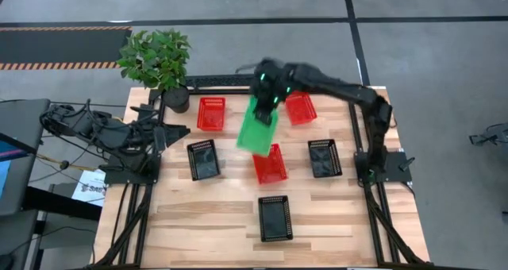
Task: Stack baskets by color
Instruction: Stack the bottom green bin on the stacked green bins
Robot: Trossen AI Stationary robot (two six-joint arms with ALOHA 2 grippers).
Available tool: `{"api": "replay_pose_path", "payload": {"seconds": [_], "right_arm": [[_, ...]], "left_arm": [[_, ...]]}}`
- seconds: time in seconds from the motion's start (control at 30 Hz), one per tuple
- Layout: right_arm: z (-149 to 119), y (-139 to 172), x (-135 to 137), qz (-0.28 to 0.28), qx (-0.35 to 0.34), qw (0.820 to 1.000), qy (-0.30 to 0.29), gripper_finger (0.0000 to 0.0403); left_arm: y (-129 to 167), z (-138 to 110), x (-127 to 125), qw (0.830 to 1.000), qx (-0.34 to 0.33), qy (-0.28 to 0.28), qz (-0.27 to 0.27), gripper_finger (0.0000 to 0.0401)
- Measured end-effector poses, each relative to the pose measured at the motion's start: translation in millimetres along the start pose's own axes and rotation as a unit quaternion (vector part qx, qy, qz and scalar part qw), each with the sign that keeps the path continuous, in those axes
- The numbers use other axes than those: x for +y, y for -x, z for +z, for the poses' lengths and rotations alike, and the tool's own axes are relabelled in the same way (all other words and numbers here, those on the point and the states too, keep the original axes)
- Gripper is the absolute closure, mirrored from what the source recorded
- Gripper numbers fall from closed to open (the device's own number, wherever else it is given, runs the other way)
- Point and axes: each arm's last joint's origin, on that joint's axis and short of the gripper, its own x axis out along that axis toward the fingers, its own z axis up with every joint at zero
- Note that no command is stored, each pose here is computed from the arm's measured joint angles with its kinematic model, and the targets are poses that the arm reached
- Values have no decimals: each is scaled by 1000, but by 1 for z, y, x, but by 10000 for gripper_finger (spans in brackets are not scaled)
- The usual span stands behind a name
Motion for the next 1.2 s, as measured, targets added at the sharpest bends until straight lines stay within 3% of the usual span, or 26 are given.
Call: {"api": "replay_pose_path", "payload": {"seconds": [0.2,0.43,0.63,0.93,1.2], "right_arm": [[-5,17,-69,-1,-24,1000,4,383],[-11,11,-116,-8,-38,998,40,387],[-16,4,-138,-12,-41,997,64,371],[-17,-1,-153,-27,-50,987,148,392],[-19,-18,-173,-29,-66,986,149,368]], "left_arm": [[2,1,1,1000,-4,-25,0,131],[6,5,4,998,-11,-57,-2,131],[12,10,7,998,-39,-42,0,131],[12,17,10,994,-101,-7,32,131],[11,21,13,988,-141,8,56,131]]}}
